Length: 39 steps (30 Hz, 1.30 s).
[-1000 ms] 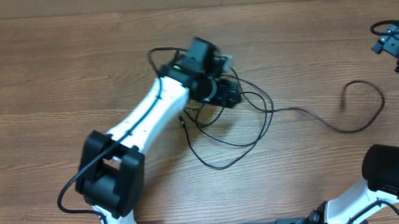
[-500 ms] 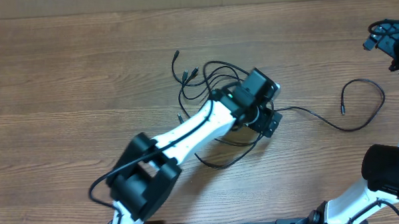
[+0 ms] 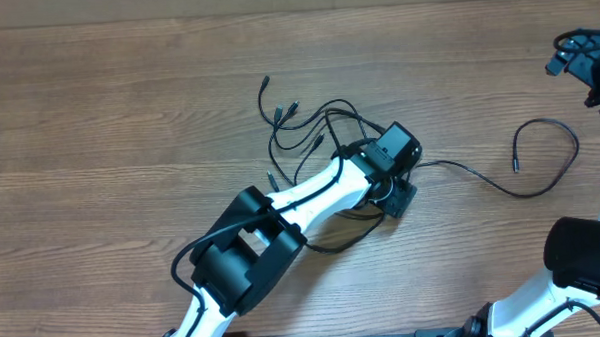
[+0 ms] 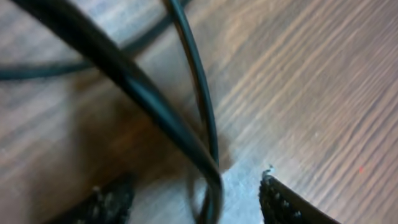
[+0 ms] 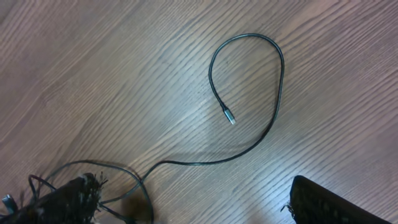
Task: Untangle cables
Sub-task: 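Grasp one cable with the right gripper and pull it to the right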
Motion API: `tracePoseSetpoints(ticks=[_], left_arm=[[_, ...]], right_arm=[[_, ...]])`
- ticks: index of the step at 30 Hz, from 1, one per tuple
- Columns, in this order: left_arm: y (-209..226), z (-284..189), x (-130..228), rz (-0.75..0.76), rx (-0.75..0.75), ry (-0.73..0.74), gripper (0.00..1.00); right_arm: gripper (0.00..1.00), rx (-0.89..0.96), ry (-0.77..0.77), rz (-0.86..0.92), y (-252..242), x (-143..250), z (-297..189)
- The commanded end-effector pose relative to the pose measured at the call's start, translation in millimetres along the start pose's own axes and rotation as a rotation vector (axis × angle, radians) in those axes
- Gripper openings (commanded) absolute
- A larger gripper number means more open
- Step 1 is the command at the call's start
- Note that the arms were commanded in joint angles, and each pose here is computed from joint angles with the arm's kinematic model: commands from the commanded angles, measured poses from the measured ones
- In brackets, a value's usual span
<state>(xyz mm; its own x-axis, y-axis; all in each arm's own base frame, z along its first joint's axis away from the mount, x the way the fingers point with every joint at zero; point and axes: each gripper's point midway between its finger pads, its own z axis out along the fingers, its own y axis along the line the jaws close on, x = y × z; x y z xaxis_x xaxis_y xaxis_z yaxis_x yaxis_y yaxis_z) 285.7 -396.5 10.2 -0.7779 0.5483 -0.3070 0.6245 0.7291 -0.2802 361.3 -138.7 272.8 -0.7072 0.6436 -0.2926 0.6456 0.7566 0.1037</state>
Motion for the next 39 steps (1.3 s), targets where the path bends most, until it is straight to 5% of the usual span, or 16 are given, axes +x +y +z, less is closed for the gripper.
tracePoseSetpoints(ticks=[1, 11, 16, 24, 28, 39], left_arm=[[-12, 15, 27, 0.029, -0.009, 0.089, 0.49], [-16, 17, 39, 0.060, -0.086, 0.110, 0.33], [-10, 17, 38, 0.073, -0.152, 0.096, 0.04], [13, 1, 29, 0.102, -0.346, 0.057, 0.04], [45, -46, 8, 0.014, -0.521, -0.008, 0.04], [124, -204, -16, -0.295, -0.562, -0.214, 0.04]], right_arm=[[0.96, -0.009, -0.003, -0.010, 3, -1, 1], [0.96, -0.007, 0.001, -0.010, 3, 0, 1], [0.96, -0.006, 0.003, -0.010, 2, 1, 1], [0.96, -0.006, 0.003, -0.010, 2, 1, 1], [0.96, -0.006, 0.003, -0.010, 2, 1, 1], [0.96, -0.071, 0.023, -0.012, 14, 4, 0]])
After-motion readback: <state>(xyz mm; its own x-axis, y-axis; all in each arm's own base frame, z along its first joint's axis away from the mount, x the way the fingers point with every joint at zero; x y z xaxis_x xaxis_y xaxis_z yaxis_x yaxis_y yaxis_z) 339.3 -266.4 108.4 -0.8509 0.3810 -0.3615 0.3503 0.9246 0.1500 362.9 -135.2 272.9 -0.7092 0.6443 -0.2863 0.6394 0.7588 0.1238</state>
